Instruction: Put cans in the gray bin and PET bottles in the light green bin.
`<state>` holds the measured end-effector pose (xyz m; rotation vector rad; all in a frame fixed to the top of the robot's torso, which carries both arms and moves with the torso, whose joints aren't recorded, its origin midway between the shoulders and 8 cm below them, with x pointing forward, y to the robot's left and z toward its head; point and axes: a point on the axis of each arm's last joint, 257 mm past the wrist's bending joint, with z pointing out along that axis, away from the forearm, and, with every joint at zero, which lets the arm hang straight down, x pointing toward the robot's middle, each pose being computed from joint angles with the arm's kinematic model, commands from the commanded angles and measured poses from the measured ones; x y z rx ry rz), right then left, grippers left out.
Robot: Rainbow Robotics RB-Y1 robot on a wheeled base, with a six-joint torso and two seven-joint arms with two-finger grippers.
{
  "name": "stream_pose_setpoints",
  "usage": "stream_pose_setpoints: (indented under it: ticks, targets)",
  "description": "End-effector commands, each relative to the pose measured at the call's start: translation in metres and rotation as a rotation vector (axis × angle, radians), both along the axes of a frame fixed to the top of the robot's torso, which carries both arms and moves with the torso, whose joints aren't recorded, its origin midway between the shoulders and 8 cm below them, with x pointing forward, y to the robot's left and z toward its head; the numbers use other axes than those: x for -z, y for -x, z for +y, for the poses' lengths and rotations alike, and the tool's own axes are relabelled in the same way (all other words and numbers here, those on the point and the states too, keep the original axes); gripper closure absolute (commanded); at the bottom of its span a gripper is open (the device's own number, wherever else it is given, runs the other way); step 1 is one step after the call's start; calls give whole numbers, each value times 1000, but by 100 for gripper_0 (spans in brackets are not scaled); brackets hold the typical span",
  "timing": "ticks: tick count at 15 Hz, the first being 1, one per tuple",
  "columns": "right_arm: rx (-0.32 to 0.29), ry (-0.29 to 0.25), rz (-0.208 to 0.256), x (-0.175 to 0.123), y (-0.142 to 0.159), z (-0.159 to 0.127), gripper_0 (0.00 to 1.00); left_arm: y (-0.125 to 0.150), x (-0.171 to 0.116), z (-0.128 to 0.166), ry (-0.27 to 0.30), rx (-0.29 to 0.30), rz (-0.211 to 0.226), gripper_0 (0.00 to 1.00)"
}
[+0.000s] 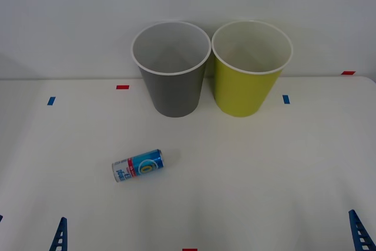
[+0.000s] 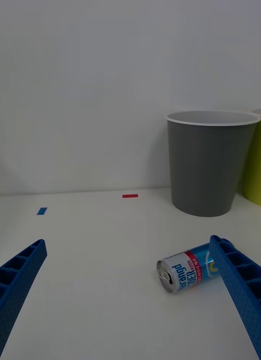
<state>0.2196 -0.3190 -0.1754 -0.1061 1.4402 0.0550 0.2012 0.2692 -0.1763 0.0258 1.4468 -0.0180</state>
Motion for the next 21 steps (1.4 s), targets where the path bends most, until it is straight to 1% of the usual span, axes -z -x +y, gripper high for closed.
stream_pose_setpoints:
  ticks: [1,2,4,7,9,10,11,12,14,16,17,19,21]
  targets:
    - [0,0,0,0,0,0,0,-8,2,-2,-4,33,7,0]
    - [0,0,0,0,0,0,0,-13,6,-3,-7,51,24,0]
    - [0,0,0,0,0,0,0,-25,11,-9,-31,120,44,0]
    - [0,0,0,0,0,0,0,-35,16,-23,-73,216,67,0]
    - [0,0,0,0,0,0,0,-42,24,-32,-102,280,101,0]
    - [0,0,0,0,0,0,0,-46,24,-34,-114,303,103,0]
    - [0,0,0,0,0,0,0,-49,25,-37,-129,323,105,0]
    - [0,0,0,0,0,0,0,-56,27,-39,-157,347,115,0]
    - [0,0,0,0,0,0,0,-66,30,-43,-197,386,142,0]
    - [0,0,0,0,0,0,0,-78,36,-45,-244,420,180,0]
    - [0,0,0,0,0,0,0,-83,38,-46,-258,431,199,0]
    - [0,0,0,0,0,0,0,-93,40,-56,-268,463,221,0]
    - [0,0,0,0,0,0,0,-106,45,-63,-318,485,243,0]
